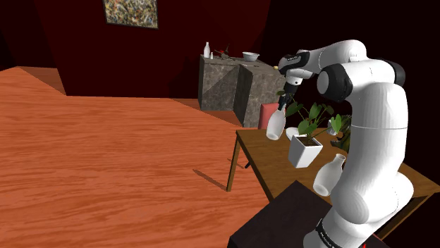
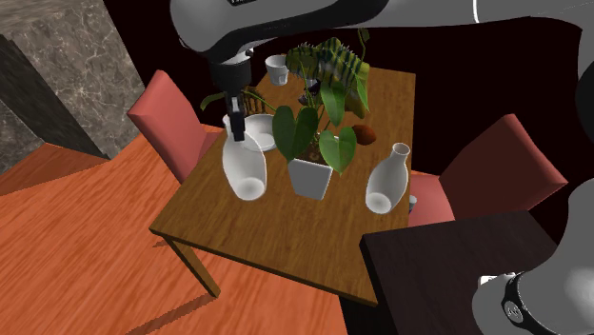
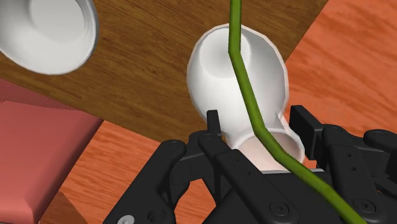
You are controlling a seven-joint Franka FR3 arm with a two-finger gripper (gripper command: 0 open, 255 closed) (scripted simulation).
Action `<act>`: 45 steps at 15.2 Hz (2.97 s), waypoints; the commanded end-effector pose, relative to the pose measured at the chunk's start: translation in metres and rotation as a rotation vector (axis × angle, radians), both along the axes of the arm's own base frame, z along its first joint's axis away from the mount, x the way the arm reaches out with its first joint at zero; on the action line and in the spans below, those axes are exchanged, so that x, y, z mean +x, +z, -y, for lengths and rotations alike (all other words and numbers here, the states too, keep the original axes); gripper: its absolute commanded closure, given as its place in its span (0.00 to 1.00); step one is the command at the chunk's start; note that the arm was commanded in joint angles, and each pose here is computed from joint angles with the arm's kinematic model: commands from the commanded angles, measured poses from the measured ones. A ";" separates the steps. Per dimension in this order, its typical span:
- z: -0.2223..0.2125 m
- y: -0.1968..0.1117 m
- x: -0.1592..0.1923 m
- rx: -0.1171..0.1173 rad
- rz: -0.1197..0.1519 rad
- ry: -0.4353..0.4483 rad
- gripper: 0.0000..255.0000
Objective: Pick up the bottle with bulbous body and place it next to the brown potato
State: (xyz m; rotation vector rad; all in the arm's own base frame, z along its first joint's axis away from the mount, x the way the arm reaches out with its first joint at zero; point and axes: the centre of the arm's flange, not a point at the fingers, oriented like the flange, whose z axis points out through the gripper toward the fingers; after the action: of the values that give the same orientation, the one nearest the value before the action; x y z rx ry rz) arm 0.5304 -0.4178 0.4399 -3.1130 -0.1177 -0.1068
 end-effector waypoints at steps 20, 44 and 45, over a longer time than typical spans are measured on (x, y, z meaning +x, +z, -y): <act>0.000 0.112 0.000 0.000 0.000 0.000 1.00; 0.023 0.204 -0.076 0.000 0.000 0.000 1.00; 0.027 0.204 -0.089 0.000 0.000 0.000 1.00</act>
State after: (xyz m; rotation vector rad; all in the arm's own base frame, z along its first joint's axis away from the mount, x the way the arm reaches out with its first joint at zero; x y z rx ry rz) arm 0.4548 -0.4408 0.6429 -3.1135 -0.1160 -0.1057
